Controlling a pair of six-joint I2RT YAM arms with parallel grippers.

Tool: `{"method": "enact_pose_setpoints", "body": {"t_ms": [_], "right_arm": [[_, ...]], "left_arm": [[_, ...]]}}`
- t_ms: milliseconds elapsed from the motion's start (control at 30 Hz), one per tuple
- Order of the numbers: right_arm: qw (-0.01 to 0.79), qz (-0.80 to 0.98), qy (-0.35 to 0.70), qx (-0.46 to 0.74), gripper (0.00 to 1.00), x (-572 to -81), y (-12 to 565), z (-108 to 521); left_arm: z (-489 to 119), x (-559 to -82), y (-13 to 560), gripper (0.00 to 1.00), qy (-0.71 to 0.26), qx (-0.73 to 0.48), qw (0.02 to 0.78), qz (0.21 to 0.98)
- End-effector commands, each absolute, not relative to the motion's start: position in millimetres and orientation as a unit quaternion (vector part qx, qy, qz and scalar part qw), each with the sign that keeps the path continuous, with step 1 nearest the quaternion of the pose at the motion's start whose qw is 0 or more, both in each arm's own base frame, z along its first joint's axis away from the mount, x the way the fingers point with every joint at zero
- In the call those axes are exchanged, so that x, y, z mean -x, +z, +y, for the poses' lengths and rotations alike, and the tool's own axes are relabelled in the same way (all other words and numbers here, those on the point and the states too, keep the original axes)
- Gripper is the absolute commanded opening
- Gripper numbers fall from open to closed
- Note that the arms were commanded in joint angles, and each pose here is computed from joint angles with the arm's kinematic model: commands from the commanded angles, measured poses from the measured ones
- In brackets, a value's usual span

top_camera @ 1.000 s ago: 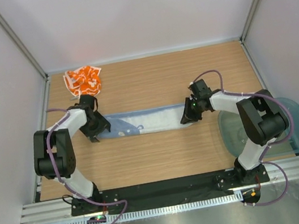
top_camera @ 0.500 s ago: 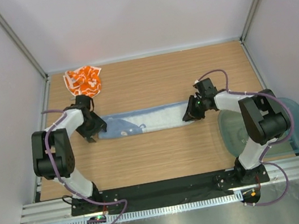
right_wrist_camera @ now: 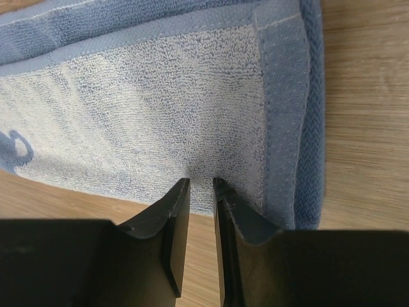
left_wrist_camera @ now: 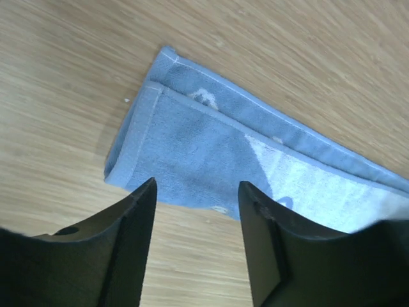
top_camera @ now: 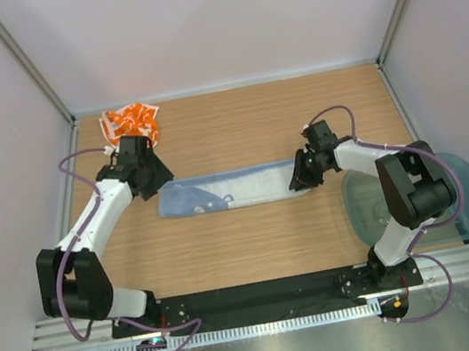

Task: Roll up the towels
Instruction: Fold the towel

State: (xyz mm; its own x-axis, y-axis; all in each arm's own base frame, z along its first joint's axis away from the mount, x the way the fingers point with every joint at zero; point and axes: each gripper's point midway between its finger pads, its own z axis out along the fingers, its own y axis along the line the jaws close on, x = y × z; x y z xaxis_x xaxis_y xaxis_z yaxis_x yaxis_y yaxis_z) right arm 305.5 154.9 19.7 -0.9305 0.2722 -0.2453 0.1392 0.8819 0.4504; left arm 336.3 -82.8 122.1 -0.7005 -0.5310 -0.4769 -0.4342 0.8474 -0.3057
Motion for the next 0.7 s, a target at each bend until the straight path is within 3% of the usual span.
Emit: {"method": "enact_pose_setpoints", "body": {"t_ms": [0, 67, 367, 667], "right_arm": [[0.168, 0.961, 0.195, -0.1, 0.29, -311, 31, 148], [0.167, 0.961, 0.195, -0.099, 0.28, -311, 32, 148], [0.158, 0.966, 0.18, -0.1, 0.28, -307, 23, 143], [0.118, 0.976, 0.137, -0.125, 0.28, -295, -11, 122]], "left_arm": [[-90, -336, 92, 0.54, -0.101, 0.264, 0.256, 0.924], [-92, -335, 78, 0.46, -0.1, 0.264, 0.244, 0.928], [-90, -333, 24, 0.45, -0.076, 0.267, 0.192, 0.941], [-29, -317, 1, 0.43, 0.017, 0.329, 0.177, 0.928]]}}
